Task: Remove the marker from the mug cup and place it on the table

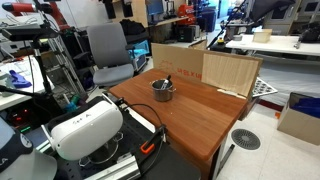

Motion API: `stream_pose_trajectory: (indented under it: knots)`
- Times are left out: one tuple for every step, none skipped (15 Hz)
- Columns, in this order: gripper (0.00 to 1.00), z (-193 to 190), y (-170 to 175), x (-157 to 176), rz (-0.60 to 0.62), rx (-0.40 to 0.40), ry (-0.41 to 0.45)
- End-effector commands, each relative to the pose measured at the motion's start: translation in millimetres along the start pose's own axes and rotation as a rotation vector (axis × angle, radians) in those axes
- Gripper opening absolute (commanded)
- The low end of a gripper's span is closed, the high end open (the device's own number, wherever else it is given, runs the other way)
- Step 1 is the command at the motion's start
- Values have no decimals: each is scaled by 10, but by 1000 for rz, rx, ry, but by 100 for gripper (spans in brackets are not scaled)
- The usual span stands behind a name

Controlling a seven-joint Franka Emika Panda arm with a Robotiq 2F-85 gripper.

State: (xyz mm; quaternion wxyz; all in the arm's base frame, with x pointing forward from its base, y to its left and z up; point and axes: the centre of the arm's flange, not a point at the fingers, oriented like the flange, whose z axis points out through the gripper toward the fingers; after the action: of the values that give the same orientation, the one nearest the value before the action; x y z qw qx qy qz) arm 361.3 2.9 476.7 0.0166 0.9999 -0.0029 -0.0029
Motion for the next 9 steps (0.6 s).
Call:
stream_pose_trajectory:
  knots:
    - [100,18,-12,12,-2,-24,15]
    - [100,25,-17,24,-2,-28,14]
    - [100,37,-21,47,-1,-33,7]
    - [100,49,-23,65,-3,-34,1]
    - [100,69,-25,85,-2,-36,1]
    - [100,91,-25,111,-2,-39,-5]
    - [100,111,-21,140,3,-40,-4]
    - [100,133,-17,178,7,-40,-9]
    - [100,155,-17,230,14,-37,-11]
